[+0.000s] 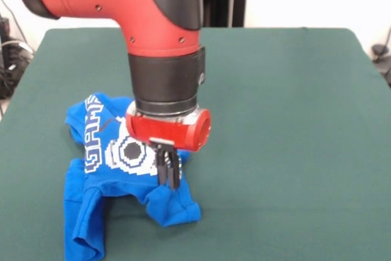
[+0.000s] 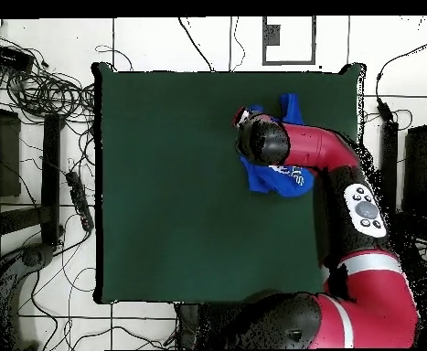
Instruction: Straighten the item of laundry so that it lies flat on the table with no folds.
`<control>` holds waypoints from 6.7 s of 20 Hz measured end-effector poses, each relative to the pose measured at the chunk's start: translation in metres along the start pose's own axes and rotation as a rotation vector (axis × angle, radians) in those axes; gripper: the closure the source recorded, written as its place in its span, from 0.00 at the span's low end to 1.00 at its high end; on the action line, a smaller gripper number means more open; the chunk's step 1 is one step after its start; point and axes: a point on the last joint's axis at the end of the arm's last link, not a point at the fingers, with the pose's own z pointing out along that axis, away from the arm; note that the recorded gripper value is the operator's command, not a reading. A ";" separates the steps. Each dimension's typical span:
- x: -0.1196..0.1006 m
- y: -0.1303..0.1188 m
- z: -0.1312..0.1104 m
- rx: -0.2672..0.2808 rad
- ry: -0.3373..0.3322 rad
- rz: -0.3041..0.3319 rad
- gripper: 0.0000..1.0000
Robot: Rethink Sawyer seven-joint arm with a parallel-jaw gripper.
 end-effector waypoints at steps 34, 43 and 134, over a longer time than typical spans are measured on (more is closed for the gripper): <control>0.057 0.142 -0.069 0.051 -0.012 0.034 0.00; 0.054 0.133 -0.070 0.065 -0.013 0.055 0.00; 0.126 0.017 0.019 0.119 0.048 0.175 1.00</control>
